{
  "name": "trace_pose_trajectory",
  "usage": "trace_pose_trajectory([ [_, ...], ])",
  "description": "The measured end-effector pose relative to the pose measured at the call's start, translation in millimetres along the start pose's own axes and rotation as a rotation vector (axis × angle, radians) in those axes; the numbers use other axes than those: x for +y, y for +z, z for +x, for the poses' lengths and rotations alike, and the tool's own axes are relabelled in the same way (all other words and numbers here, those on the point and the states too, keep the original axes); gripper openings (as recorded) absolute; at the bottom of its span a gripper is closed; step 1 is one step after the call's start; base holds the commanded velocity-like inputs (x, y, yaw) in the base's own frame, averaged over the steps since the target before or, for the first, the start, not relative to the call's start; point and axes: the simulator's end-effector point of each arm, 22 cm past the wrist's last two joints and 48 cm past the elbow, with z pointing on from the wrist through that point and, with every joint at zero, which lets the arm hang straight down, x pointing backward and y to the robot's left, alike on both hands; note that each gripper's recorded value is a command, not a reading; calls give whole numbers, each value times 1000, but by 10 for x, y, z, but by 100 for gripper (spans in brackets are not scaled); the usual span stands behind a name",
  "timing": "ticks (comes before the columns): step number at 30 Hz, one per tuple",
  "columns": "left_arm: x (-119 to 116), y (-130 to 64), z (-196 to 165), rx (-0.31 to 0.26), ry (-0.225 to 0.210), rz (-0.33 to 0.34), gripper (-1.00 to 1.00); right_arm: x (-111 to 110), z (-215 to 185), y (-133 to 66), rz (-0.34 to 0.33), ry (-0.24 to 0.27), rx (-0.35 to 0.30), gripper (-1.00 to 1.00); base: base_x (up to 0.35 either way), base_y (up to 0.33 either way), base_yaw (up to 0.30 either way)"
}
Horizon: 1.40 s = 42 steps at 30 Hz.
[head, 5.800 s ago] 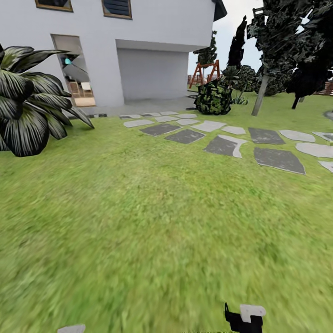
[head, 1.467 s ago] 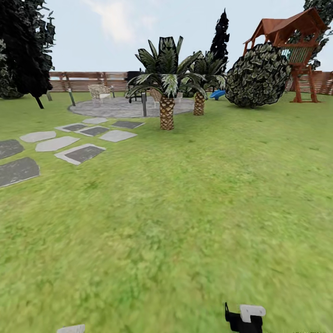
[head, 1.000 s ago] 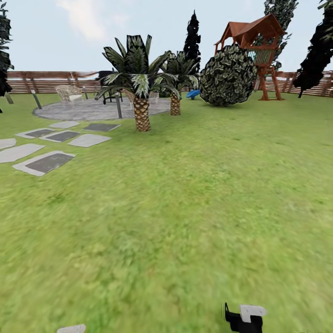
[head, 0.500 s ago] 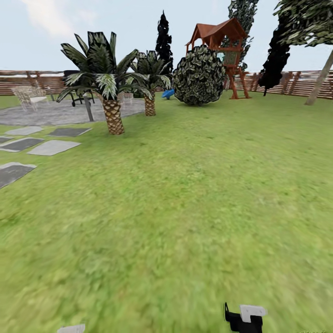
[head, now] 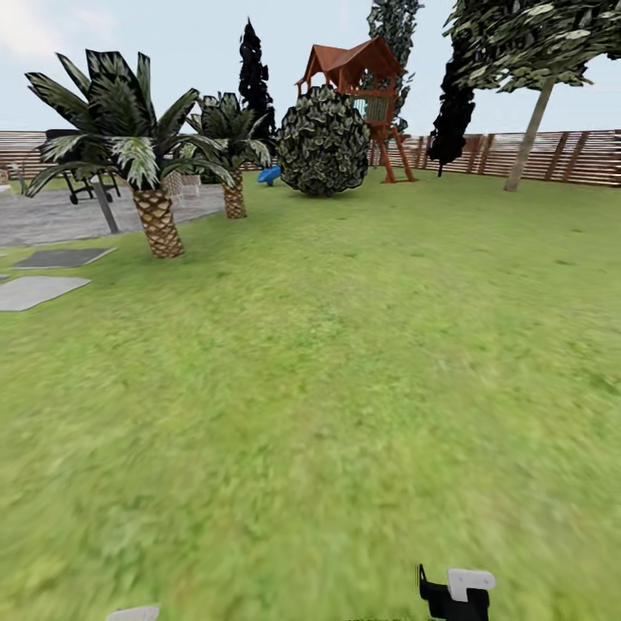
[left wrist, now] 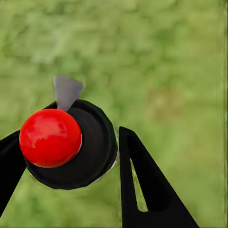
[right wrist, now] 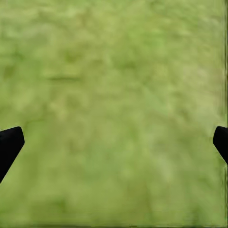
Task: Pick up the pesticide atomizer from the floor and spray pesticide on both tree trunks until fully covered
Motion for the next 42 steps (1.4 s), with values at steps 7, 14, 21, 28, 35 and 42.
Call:
trace_pose_trajectory([
  [7, -20, -2, 0, 1, -1, 2, -100, 3, -3, -2, 0, 0, -1, 100, 211, 0, -300],
  [14, 1, -2, -1, 1, -2, -2, -100, 14, -2, -4, -2, 1, 0, 100, 338, 0, -300],
  [21, 92, 0, 6, 4, -50, -33, -100, 15, -3, -4, -2, 1, -1, 100, 340, 0, -300],
  [28, 101, 0, 7, 4, -55, -36, -100, 15, -3, -4, -2, 1, -1, 100, 340, 0, -300],
  [35, 145, -2, 21, 8, -95, -57, -100, 25, -3, -6, -3, 2, 0, 100, 339, 0, -300],
  [42, 121, -4, 25, 10, -98, -54, -100, 26, -3, -6, -3, 2, 0, 100, 340, 0, -300],
])
